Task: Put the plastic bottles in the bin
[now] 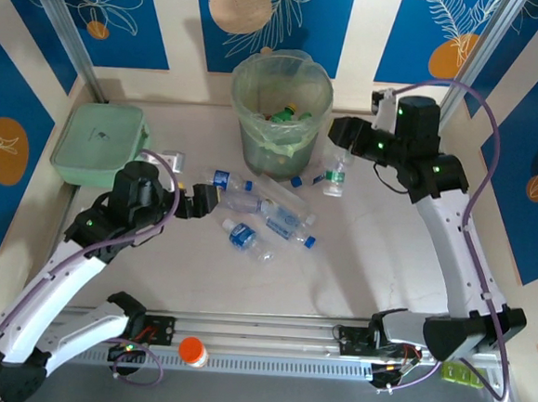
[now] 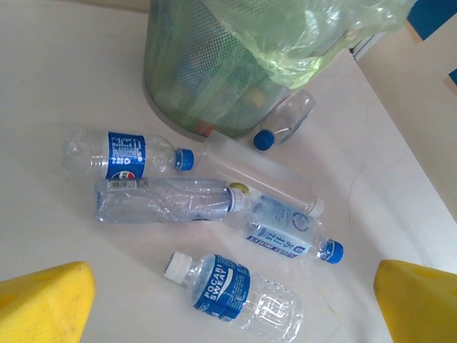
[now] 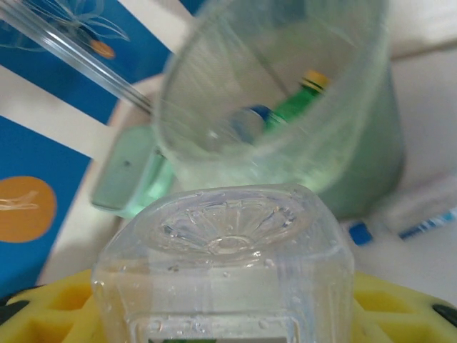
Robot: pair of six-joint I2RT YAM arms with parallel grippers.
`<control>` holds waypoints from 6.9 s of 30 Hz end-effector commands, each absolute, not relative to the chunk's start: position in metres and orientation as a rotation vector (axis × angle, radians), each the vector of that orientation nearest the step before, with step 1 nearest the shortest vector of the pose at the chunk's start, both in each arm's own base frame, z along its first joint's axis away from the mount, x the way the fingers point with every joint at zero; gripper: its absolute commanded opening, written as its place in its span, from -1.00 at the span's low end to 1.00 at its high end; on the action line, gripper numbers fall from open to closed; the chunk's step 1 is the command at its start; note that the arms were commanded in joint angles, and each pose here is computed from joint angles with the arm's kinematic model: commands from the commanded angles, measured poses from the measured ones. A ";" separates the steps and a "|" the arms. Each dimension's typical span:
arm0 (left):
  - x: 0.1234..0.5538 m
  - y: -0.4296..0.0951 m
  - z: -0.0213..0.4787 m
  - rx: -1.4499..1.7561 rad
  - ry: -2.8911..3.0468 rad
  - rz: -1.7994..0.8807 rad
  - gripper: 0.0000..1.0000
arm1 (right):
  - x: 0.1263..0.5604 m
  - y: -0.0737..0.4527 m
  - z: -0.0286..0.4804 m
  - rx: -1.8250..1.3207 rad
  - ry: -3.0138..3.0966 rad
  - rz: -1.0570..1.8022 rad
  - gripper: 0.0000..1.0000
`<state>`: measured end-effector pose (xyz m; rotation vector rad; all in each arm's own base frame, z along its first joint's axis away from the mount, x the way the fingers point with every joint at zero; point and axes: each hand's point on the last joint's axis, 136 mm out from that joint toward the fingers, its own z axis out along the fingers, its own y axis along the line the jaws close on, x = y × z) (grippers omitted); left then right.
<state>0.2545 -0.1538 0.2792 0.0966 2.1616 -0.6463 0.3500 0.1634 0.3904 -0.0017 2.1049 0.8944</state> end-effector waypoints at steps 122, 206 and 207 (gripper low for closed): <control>0.272 -0.249 0.040 -1.089 2.636 -0.661 0.68 | 0.199 0.128 0.255 0.137 2.201 0.889 0.61; 0.569 -0.359 0.345 0.011 1.922 -1.031 0.65 | 0.236 0.150 0.249 0.121 2.307 0.892 0.61; 0.570 -0.355 0.348 0.007 1.917 -1.018 0.70 | 0.235 0.149 0.249 0.121 2.304 0.888 0.61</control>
